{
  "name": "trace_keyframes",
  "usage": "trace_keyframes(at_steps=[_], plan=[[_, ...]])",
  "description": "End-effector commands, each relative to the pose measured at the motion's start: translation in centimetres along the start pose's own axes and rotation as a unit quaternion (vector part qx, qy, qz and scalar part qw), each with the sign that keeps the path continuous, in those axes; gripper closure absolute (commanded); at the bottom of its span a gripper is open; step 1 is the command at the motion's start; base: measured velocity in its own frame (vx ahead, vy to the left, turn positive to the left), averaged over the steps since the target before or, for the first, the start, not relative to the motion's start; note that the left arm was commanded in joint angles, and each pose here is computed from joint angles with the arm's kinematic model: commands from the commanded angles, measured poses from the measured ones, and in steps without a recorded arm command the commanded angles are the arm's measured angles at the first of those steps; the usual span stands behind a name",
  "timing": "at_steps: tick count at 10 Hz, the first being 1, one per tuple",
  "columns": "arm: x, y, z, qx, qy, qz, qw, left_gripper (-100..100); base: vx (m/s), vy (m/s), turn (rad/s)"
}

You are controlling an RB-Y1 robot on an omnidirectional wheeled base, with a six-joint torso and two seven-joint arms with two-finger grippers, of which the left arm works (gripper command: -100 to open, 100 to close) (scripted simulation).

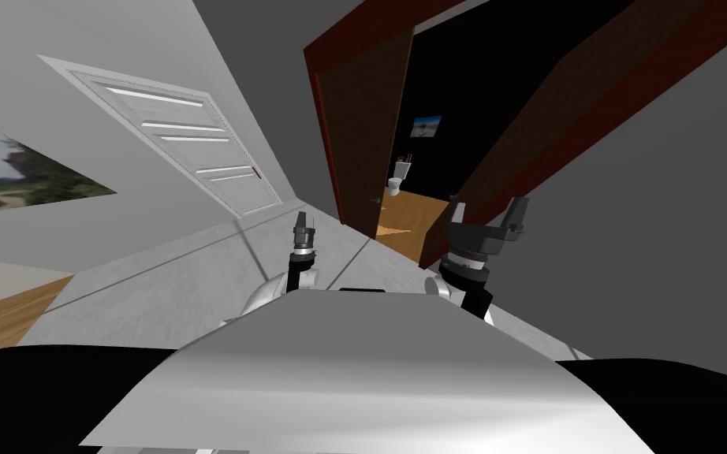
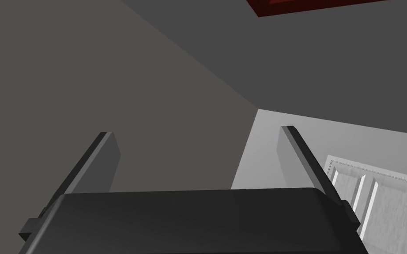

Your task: Push the door open

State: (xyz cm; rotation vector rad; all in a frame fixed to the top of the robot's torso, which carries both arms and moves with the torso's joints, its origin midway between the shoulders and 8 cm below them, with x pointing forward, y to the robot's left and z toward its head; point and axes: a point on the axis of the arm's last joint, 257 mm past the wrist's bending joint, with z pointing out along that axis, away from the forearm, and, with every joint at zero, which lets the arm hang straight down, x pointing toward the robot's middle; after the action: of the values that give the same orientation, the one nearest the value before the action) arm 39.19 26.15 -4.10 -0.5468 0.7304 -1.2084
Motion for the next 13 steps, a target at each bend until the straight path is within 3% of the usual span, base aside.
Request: trace_keyframes(at_steps=[1, 7, 13], plan=[[0.4, 1.0, -0.1, -0.008, 0.004, -0.006, 0.9999, -100, 0.086, 0.007, -0.066], [2.3, 4.8, -0.86, -0.038, 0.02, -0.029, 0.9986, -100, 0.094, 0.006, -0.065], [4.4, 8.7, -1.9, -0.072, 0.036, -0.051, 0.9954, -100, 0.1, 0.007, -0.07]])
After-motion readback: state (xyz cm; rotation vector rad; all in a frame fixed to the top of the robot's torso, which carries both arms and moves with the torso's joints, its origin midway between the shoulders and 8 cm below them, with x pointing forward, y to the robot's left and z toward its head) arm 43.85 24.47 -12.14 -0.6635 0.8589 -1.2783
